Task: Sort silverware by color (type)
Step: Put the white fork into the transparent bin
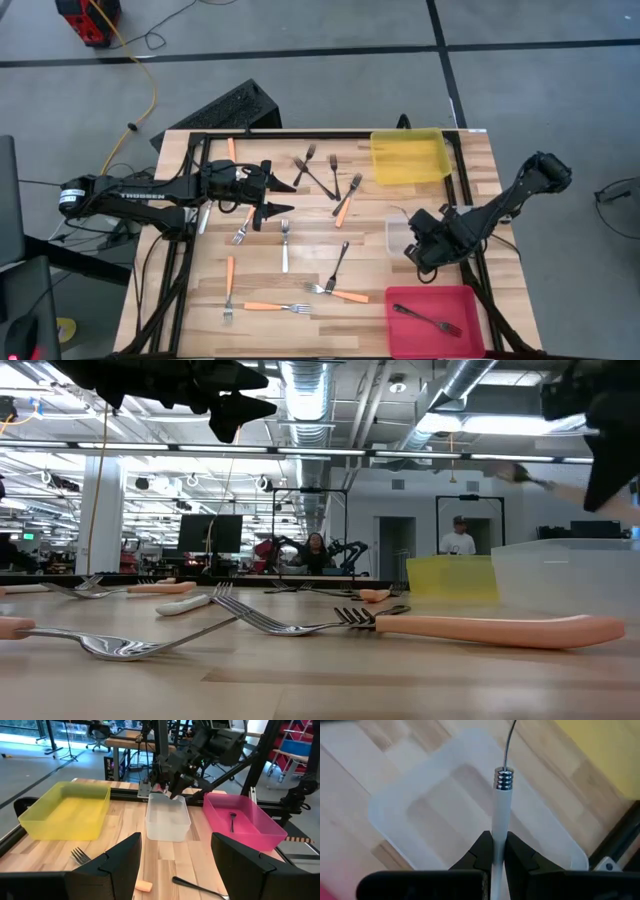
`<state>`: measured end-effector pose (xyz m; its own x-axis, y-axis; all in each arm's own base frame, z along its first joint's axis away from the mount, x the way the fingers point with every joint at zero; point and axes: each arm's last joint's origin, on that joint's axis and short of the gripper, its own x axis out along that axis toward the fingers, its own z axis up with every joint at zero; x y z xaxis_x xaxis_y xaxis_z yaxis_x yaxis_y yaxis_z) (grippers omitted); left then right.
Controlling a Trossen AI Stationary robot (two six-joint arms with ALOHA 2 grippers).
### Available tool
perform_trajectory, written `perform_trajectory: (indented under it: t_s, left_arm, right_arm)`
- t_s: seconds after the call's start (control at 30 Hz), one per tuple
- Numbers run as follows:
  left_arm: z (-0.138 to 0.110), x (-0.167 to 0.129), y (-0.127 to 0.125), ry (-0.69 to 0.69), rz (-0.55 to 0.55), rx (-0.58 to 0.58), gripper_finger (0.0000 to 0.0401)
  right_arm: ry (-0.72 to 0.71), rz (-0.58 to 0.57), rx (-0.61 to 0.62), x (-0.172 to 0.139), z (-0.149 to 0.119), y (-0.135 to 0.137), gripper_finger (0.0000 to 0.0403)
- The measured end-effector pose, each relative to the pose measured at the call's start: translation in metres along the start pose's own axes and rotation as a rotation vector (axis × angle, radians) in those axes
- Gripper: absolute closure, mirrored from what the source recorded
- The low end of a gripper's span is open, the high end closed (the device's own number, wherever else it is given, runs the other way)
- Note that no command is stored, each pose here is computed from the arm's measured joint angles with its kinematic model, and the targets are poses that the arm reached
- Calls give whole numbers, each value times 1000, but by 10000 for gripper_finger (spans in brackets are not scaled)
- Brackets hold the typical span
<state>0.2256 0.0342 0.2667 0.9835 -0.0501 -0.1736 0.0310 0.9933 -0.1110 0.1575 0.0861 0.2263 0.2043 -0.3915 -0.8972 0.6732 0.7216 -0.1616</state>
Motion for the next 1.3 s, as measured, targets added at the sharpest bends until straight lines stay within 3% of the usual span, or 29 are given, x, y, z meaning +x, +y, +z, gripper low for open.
perform_trajectory:
  t_s: [0.63,1.3]
  left_arm:
    - [-2,0,0,15,3,19,175]
    - [-3,0,0,32,4,16,175]
  right_arm:
    - [214,-5,-94,28,-11,-4,356]
    - [251,11,-181,35,-4,-4,356]
